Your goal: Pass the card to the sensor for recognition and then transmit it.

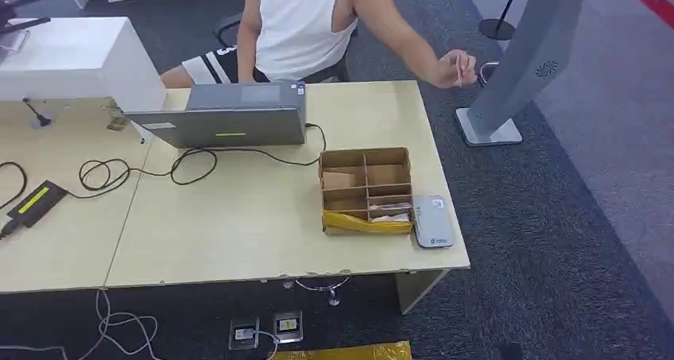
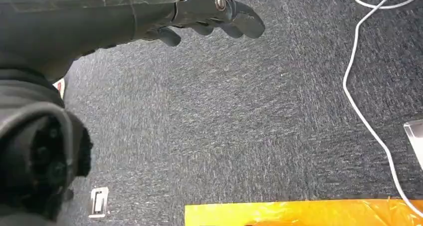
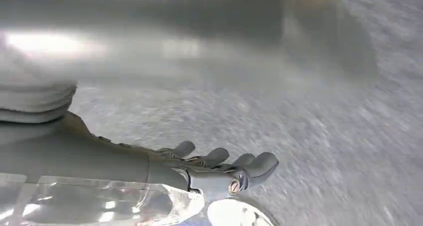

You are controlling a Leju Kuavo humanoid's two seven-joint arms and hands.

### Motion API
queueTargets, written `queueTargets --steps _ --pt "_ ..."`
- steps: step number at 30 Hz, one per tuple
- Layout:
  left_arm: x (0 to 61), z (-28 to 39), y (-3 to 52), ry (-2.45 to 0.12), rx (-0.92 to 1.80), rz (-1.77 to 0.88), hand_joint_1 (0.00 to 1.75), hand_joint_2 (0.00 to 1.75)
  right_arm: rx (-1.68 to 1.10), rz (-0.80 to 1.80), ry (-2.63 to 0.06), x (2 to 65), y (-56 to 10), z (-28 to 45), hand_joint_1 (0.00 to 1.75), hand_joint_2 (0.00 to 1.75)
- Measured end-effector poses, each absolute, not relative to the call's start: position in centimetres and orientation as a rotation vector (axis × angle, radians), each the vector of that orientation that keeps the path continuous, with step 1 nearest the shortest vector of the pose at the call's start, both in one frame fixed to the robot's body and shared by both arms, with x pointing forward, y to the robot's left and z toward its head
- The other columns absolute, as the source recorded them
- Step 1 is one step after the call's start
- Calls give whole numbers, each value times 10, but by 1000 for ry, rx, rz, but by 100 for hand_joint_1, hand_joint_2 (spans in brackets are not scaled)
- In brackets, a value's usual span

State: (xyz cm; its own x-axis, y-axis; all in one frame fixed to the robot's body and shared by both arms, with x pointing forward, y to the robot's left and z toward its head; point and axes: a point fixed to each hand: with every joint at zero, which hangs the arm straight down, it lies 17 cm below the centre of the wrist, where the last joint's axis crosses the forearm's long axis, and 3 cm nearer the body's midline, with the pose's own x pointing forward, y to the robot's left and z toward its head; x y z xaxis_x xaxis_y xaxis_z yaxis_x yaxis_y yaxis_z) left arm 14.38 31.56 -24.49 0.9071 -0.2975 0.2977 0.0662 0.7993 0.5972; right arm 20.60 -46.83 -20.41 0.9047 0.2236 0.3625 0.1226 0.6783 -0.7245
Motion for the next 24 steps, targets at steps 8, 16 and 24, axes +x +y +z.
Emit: queueTargets --steps 8,16,24 --pt "143 -245 319 -388 625 -183 0 0 -950 -444 -847 288 -558 -115 0 175" --pt "140 -245 321 -383 630 -177 0 0 -1403 -765 -543 170 -734 25 0 175" --pt "144 -244 315 -386 620 -163 0 0 -1499 -439 -1170 311 -648 182 0 175"
